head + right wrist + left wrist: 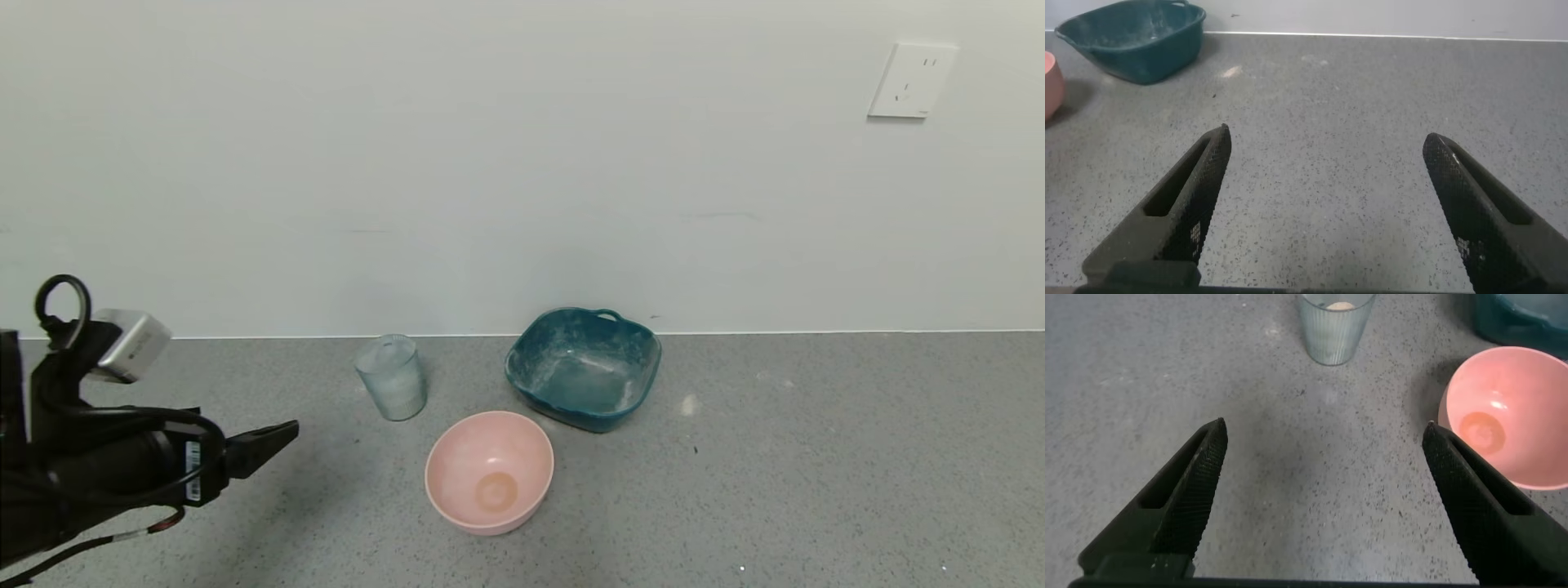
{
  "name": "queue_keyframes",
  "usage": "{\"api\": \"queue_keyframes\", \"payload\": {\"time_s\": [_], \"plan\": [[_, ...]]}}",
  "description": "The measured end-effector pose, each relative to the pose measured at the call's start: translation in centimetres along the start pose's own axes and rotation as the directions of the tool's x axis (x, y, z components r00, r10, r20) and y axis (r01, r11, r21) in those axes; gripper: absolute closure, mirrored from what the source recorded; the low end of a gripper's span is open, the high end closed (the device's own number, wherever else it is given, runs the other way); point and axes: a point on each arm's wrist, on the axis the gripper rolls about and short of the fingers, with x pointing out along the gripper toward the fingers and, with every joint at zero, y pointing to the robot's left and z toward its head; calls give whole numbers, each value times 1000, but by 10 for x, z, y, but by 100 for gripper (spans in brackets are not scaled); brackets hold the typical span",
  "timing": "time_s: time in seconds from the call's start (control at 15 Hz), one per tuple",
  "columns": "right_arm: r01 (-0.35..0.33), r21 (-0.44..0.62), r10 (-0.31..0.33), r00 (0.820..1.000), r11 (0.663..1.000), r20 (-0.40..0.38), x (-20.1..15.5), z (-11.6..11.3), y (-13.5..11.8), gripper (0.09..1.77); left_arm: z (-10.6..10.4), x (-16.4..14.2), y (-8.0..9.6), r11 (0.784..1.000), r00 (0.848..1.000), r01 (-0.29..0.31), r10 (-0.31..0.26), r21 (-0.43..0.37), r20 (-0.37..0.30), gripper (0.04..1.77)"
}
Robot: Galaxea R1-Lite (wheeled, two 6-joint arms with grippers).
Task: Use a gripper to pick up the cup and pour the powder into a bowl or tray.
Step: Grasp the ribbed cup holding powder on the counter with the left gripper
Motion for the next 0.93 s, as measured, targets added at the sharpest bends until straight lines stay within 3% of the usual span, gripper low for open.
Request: {"api": "queue_keyframes", "payload": {"time_s": [0.53,0.93], "plan": [[0,0,0,1000,1000,0,0,0,0,15,-22,86,-15,995,993,95,-92,25,-79,9],[0,0,0,1000,1000,0,0,0,0,15,-35,128,-18,995,995,91,-89,32,-50,9]]}}
